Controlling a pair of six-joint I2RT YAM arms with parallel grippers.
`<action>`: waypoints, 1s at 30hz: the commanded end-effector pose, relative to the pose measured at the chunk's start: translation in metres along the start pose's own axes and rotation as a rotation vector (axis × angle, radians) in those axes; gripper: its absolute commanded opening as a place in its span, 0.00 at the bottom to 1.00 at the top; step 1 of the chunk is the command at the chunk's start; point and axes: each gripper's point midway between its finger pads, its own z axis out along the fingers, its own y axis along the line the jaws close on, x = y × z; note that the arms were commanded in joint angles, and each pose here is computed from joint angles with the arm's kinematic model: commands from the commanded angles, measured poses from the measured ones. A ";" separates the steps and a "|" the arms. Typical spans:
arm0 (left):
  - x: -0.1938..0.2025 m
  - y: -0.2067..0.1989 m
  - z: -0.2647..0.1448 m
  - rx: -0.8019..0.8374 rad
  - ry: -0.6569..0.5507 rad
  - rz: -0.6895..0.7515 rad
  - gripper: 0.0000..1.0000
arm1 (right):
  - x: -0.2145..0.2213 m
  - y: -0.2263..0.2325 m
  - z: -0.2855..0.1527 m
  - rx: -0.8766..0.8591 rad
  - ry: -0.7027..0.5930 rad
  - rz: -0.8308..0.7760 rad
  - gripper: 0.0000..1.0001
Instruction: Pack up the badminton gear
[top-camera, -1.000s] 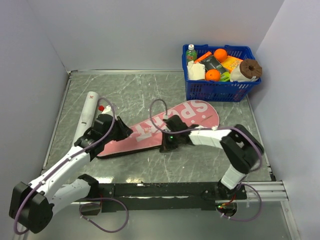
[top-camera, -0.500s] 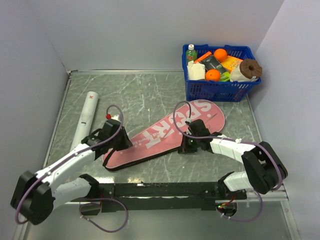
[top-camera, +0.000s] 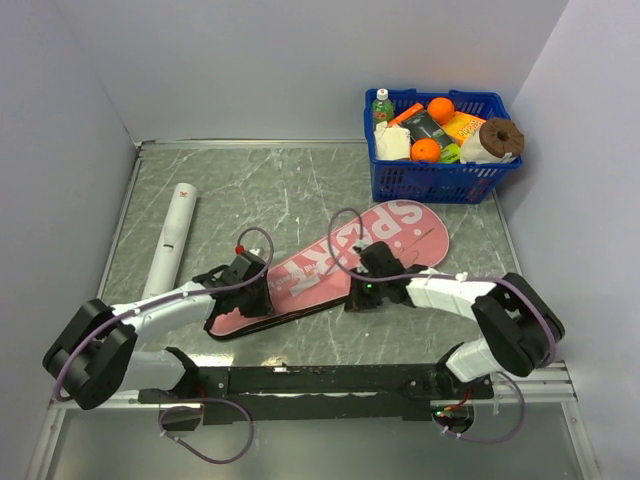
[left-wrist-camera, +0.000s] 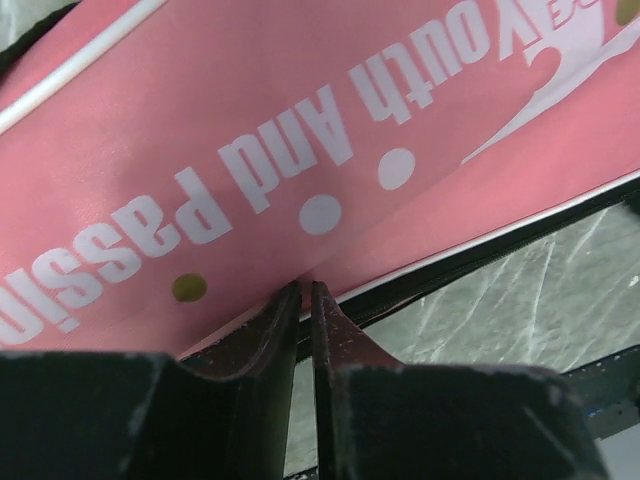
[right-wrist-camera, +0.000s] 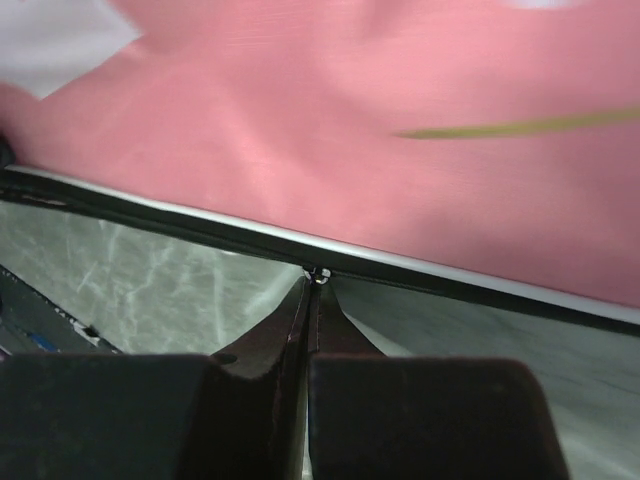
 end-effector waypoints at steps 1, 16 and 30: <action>0.002 0.014 0.014 -0.050 -0.019 0.009 0.17 | -0.002 0.049 0.014 -0.084 0.019 -0.034 0.00; 0.006 0.016 0.008 0.001 -0.053 0.012 0.17 | 0.021 0.197 0.071 -0.333 0.184 -0.141 0.00; -0.040 -0.021 -0.066 0.110 -0.239 -0.045 0.27 | 0.020 0.183 0.056 -0.308 0.090 -0.074 0.00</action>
